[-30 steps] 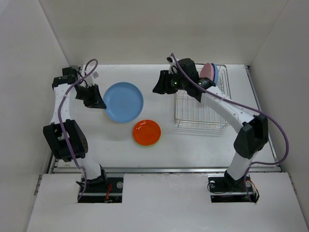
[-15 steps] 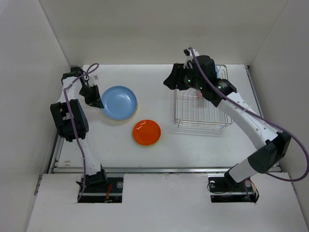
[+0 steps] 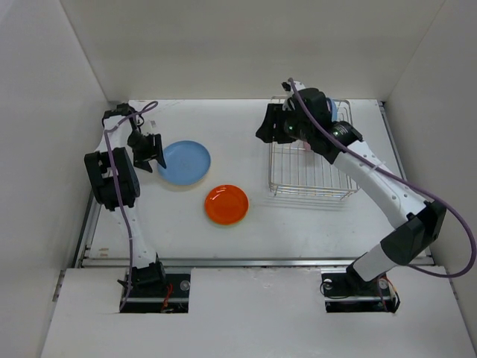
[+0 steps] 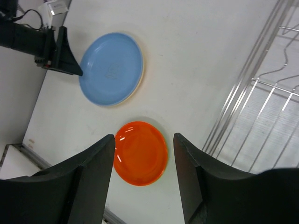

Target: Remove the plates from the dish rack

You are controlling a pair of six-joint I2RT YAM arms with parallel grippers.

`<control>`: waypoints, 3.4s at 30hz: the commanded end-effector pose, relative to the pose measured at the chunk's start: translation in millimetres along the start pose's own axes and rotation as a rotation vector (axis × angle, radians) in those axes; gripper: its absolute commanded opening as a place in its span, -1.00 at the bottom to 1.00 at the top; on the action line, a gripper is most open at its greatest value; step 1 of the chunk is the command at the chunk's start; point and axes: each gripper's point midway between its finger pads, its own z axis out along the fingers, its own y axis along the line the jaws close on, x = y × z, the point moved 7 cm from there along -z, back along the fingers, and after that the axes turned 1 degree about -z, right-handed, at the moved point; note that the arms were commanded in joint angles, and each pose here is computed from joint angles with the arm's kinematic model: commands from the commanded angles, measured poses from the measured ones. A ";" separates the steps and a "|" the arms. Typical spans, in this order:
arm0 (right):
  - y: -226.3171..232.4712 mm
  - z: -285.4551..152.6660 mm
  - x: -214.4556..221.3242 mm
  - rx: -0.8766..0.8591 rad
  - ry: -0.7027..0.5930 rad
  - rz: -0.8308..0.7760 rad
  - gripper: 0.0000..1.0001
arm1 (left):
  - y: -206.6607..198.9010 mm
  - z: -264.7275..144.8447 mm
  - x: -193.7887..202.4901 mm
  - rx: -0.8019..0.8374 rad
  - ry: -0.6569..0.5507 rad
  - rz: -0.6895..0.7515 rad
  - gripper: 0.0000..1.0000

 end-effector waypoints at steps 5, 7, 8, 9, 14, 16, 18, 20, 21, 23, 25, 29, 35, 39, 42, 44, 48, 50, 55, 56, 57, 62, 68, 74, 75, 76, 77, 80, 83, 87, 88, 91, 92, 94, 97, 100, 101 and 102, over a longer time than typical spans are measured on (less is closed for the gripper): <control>-43.8 -12.4 -39.7 0.334 -0.086 0.052 0.19 | -11.4 -29.5 0.7 -0.038 -0.043 0.067 0.06; -73.2 -23.4 -52.4 0.511 -0.139 0.068 0.19 | -13.4 -36.8 3.0 -0.039 -0.059 0.082 0.06; -80.4 -32.8 -63.8 0.572 -0.185 0.075 0.19 | -17.3 -48.7 2.5 -0.041 -0.101 0.095 0.12; -92.3 -31.2 -64.4 0.639 -0.178 0.063 0.19 | -20.6 -55.6 3.3 -0.033 -0.120 0.102 0.15; -145.6 -26.6 -84.6 0.832 -0.181 0.052 0.15 | -32.0 -90.2 8.4 -0.041 -0.259 0.145 0.34; -158.1 -13.0 -88.9 0.864 -0.161 0.022 0.09 | -37.4 -106.1 14.1 -0.044 -0.312 0.161 0.34; -163.1 -7.5 -95.2 0.900 -0.168 -0.003 -0.01 | -39.0 -115.0 19.6 -0.056 -0.341 0.178 0.39; -174.4 3.5 -93.8 0.930 -0.147 -0.013 -0.04 | -39.0 -114.1 26.3 -0.048 -0.316 0.198 0.41; -176.6 7.9 -93.4 0.930 -0.143 -0.023 -0.04 | -38.0 -114.0 28.6 -0.051 -0.302 0.218 0.41; -182.1 11.7 -96.0 0.937 -0.147 -0.025 -0.04 | -37.6 -113.7 32.7 -0.051 -0.280 0.221 0.41; -189.1 18.9 -92.7 0.973 -0.141 -0.030 -0.04 | -32.9 -110.6 39.3 -0.078 -0.253 0.235 0.52; -201.2 26.2 -86.9 1.017 -0.119 -0.032 -0.04 | -26.4 -103.8 47.5 -0.109 -0.225 0.252 0.55; -217.1 52.3 -66.4 1.030 -0.014 -0.079 -0.04 | -25.1 -96.5 53.3 -0.090 -0.203 0.272 0.57; -229.0 59.0 -59.0 1.069 0.018 -0.083 -0.04 | -24.8 -92.9 48.9 -0.078 -0.178 0.266 0.57; -231.6 61.5 -54.6 1.073 0.044 -0.096 -0.11 | -26.9 -96.1 48.8 -0.069 -0.180 0.267 0.57; -233.5 64.5 -51.9 1.075 0.053 -0.097 -0.22 | -26.9 -96.1 48.8 -0.069 -0.180 0.267 0.57; -233.5 64.5 -51.9 1.075 0.053 -0.097 -0.68 | -25.9 -92.4 57.5 -0.066 -0.160 0.261 0.59; -230.0 56.7 -54.0 1.075 0.052 -0.097 -0.84 | -27.3 -93.4 60.4 -0.057 -0.162 0.262 0.59; -212.0 17.4 -80.2 1.100 -0.050 -0.087 -1.00 | -33.4 -99.2 65.7 -0.021 -0.169 0.266 0.59; -205.9 9.5 -86.8 1.129 -0.085 -0.092 -1.00 | -34.4 -99.3 67.6 -0.011 -0.160 0.264 0.59; -198.1 0.6 -93.6 1.134 -0.107 -0.102 -1.00 | -36.1 -104.4 67.1 -0.013 -0.178 0.270 0.59; -170.9 -45.6 -118.2 1.189 -0.216 -0.119 -1.00 | -42.4 -115.6 73.2 0.006 -0.208 0.281 0.62; -136.1 -92.0 -136.0 1.170 -0.306 -0.128 -1.00 | -54.9 -130.0 90.7 0.078 -0.209 0.296 0.62; -67.0 -70.1 -96.2 0.581 -0.196 -0.168 -1.00 | -94.9 -163.4 116.5 0.280 -0.306 0.439 0.80; -54.0 -74.6 -89.2 0.485 -0.195 -0.176 -1.00 | -100.9 -165.9 121.3 0.307 -0.306 0.463 0.85; -40.2 -66.7 -86.5 0.377 -0.221 -0.173 -1.00 | -104.2 -169.3 123.8 0.330 -0.321 0.480 0.85; -14.7 -57.8 -71.8 0.176 -0.184 -0.197 -1.00 | -113.6 -174.0 129.0 0.383 -0.336 0.506 0.85; 22.7 -38.2 -38.4 -0.156 -0.197 -0.189 -1.00 | -127.4 -178.5 135.3 0.470 -0.344 0.540 0.82; 49.9 -17.0 -14.9 -0.387 -0.141 -0.204 -1.00 | -130.7 -175.0 132.2 0.453 -0.360 0.549 0.82; 79.4 14.6 13.9 -0.532 -0.048 -0.214 -1.00 | -119.6 -149.7 124.9 0.360 -0.297 0.500 0.79; 91.2 16.1 14.4 -0.570 -0.040 -0.225 -1.00 | -117.5 -141.7 123.1 0.342 -0.268 0.493 0.74; 98.9 42.3 35.0 -0.608 0.040 -0.216 -1.00 | -109.1 -128.5 122.6 0.300 -0.229 0.471 0.62; 98.0 54.0 40.6 -0.611 0.067 -0.212 -1.00 | -108.2 -126.0 123.9 0.301 -0.219 0.466 0.44; 102.9 62.5 47.7 -0.629 0.090 -0.206 -1.00 | -105.2 -119.1 127.4 0.302 -0.195 0.467 0.15; 106.6 72.3 55.1 -0.642 0.117 -0.186 -1.00 | -100.2 -115.8 128.1 0.263 -0.183 0.460 -0.78; 105.4 80.7 56.9 -0.631 0.117 -0.184 -1.00 | -97.7 -115.5 127.6 0.240 -0.182 0.458 -1.00; 104.0 82.2 55.9 -0.612 0.108 -0.183 -0.96 | -95.6 -115.1 125.1 0.216 -0.192 0.462 -1.00; 103.6 82.1 53.9 -0.596 0.104 -0.181 -0.76 | -94.4 -112.8 122.6 0.205 -0.201 0.455 -1.00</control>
